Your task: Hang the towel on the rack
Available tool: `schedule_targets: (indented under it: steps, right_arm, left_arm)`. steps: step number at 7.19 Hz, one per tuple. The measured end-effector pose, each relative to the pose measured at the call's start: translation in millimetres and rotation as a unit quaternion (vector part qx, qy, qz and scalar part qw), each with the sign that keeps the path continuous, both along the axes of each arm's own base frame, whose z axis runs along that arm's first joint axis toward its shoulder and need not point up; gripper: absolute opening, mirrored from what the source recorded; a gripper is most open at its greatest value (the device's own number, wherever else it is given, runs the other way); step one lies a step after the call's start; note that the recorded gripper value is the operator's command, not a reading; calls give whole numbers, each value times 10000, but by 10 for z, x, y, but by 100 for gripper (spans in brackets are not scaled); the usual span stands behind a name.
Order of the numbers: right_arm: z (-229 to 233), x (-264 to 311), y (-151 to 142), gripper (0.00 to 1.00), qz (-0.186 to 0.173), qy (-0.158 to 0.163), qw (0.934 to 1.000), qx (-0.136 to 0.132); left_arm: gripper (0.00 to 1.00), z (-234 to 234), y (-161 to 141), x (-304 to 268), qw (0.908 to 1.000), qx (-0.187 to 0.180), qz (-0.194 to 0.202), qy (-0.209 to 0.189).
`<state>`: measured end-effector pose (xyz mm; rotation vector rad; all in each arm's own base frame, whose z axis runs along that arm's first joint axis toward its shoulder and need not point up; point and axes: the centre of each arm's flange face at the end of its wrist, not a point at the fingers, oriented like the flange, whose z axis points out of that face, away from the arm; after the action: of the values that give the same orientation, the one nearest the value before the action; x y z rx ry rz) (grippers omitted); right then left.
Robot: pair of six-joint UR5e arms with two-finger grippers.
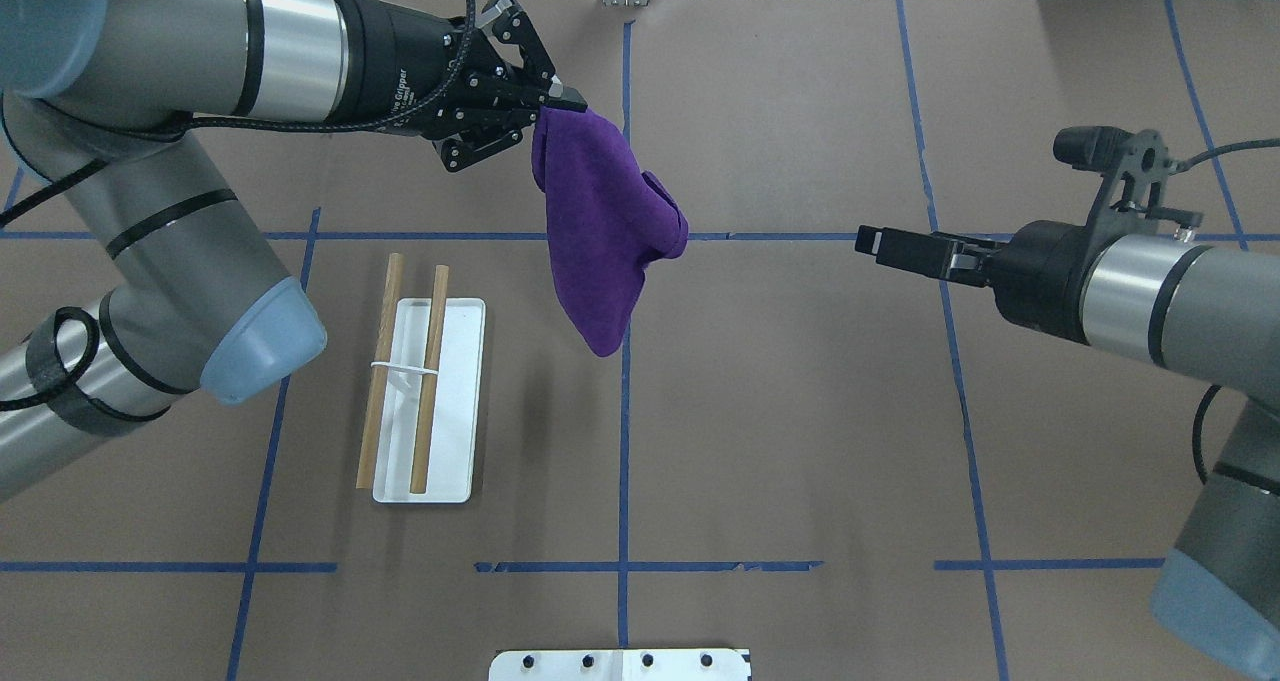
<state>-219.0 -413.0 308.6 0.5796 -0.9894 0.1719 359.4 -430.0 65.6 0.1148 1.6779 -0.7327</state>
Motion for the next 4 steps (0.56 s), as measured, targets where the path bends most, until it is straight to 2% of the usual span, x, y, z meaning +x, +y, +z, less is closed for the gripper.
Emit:
schedule_targets:
  steps: [1, 2, 4]
  right_arm:
    - [171, 299, -183, 100, -116, 486, 9985, -202]
    - [342, 590, -327, 100, -303, 885, 9949, -367]
    - [713, 1222, -522, 100, -822, 1498, 9834, -612]
  left_arm:
    - [0, -37, 244, 191, 9985, 19, -435, -335]
    - [0, -82, 511, 295, 9953, 54, -691, -684]
    - [0, -165, 1092, 314, 9875, 16, -883, -1307]
